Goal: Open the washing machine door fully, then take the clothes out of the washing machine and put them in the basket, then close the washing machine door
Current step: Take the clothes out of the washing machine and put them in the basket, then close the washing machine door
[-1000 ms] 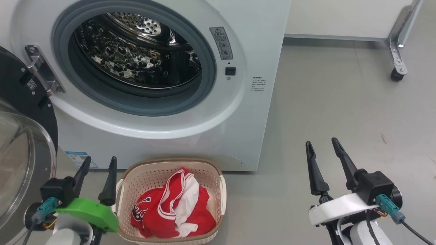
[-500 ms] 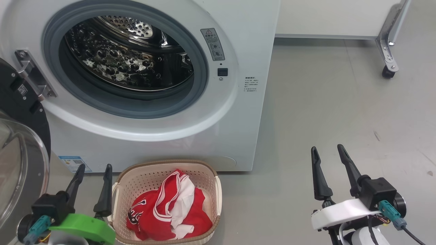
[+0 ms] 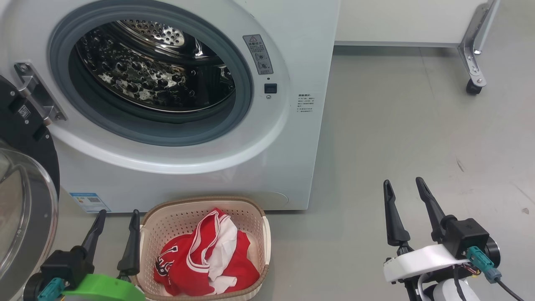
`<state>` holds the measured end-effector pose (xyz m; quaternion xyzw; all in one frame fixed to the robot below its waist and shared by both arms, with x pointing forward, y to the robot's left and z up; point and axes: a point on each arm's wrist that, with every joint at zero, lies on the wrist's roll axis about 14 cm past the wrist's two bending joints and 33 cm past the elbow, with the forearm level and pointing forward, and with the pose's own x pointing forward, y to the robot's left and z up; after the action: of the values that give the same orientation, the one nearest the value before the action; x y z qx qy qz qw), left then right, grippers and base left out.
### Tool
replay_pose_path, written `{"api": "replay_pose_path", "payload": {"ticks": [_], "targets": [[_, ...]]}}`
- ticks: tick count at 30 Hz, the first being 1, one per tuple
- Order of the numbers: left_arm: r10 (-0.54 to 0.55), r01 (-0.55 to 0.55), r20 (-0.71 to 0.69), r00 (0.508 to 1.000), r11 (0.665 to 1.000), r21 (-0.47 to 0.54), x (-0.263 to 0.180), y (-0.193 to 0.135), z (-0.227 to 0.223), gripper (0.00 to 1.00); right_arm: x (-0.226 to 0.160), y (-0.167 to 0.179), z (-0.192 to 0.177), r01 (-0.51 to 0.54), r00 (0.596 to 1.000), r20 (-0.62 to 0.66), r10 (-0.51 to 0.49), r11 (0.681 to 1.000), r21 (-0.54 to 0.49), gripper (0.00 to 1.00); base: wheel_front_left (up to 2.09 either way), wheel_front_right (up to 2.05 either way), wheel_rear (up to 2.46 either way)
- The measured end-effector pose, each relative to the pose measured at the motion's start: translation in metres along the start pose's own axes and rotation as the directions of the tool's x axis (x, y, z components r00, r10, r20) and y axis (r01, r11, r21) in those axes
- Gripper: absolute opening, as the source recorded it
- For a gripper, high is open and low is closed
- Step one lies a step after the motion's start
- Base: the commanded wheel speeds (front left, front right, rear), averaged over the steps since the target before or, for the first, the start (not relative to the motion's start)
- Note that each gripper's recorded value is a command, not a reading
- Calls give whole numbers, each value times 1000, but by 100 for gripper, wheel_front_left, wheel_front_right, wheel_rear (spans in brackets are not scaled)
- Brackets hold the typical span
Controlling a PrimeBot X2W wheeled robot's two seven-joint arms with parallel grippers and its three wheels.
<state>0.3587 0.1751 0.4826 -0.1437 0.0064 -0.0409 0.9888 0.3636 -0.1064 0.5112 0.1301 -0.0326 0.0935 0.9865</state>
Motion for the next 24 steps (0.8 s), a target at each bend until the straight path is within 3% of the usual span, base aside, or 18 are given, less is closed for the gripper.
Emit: {"api": "replay_pose_path", "payload": {"ticks": [24], "targets": [[17, -17, 0, 1000, 1000, -6, -9, 0, -5, 100, 1, 4, -1, -14, 1000, -3, 14, 1000, 5, 100, -13, 14, 0]]}}
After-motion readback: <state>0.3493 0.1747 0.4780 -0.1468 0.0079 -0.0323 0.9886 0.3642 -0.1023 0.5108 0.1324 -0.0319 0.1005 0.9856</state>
